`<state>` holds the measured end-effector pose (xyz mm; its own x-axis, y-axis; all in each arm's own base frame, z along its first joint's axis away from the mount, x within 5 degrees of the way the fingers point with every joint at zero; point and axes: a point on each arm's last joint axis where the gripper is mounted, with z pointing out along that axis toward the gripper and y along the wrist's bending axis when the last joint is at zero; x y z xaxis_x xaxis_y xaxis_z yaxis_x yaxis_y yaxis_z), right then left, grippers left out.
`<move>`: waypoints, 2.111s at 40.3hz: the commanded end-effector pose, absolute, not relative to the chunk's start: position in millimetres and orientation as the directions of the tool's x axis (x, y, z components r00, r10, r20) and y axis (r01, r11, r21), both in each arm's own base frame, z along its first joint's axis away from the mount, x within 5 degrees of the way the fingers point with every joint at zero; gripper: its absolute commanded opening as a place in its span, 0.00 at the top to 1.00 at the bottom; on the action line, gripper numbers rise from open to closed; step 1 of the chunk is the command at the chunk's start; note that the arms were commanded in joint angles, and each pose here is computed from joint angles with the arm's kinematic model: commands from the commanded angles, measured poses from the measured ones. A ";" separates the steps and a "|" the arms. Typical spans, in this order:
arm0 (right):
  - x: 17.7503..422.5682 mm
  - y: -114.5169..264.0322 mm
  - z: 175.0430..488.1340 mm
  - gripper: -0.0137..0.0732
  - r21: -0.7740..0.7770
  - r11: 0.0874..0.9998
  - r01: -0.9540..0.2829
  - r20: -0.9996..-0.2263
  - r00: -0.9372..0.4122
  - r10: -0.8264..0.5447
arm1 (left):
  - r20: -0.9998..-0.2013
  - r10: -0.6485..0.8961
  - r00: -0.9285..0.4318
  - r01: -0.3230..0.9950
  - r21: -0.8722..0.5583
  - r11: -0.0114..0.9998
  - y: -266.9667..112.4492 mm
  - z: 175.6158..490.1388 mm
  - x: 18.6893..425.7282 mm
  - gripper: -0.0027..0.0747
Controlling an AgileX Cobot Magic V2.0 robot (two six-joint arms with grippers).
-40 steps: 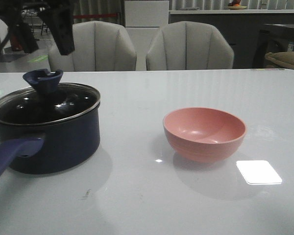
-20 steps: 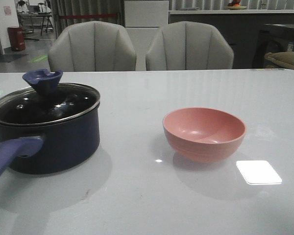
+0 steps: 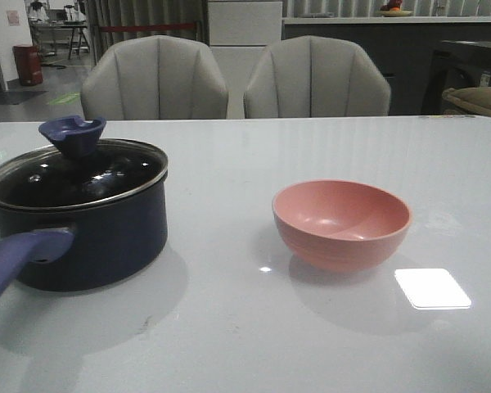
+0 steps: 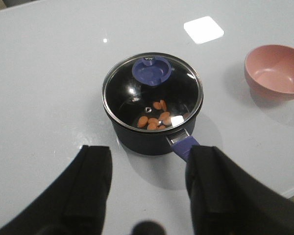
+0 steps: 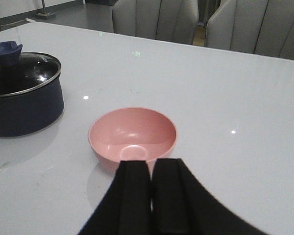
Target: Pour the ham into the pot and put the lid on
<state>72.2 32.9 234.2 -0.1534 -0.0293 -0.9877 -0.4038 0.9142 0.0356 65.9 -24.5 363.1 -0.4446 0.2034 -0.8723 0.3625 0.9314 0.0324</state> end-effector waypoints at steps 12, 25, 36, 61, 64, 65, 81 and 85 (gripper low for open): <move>74.5 31.2 249.5 0.66 0.033 0.924 -0.382 -0.998 -0.069 0.007 | -0.991 0.057 -0.122 0.366 0.009 0.931 -11.5 304.0 22.8 0.82; 74.5 31.2 249.5 0.66 0.033 0.924 -0.382 -0.998 -0.069 0.007 | -1.000 -0.020 -0.019 0.378 -0.026 0.925 -10.5 299.9 16.0 0.82; 74.5 31.2 249.5 0.66 0.033 0.924 -0.382 -0.998 -0.069 0.007 | -1.000 -0.020 -0.019 0.378 -0.026 0.925 -10.5 299.9 16.0 0.82; 74.5 31.2 249.5 0.66 0.033 0.924 -0.382 -0.998 -0.069 0.007 | -0.992 0.033 0.120 -0.034 0.029 0.999 1.6 217.7 53.2 0.82; 74.5 31.2 249.5 0.66 0.033 0.924 -0.382 -0.998 -0.069 0.007 | -0.988 0.028 0.155 -0.055 0.020 0.998 2.9 211.8 54.5 0.82; 74.5 31.2 249.5 0.66 0.033 0.924 -0.382 -0.998 -0.069 0.007 | -0.989 0.024 0.144 -0.054 0.017 0.998 2.9 210.8 54.7 0.82; 74.5 31.2 249.5 0.66 0.033 0.924 -0.382 -0.998 -0.069 0.007 | -0.987 0.024 0.157 -0.048 0.017 0.999 2.6 212.4 54.4 0.82; 74.5 31.2 249.5 0.66 0.033 0.924 -0.382 -0.998 -0.069 0.007 | -0.987 0.024 0.157 -0.048 0.017 0.999 2.6 212.4 54.4 0.82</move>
<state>72.2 32.9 234.2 -0.1534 -0.0293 -0.9877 -0.4038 0.9142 0.0356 56.0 2.5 210.7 0.0737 0.0273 -0.9969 -0.0462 0.9986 0.0239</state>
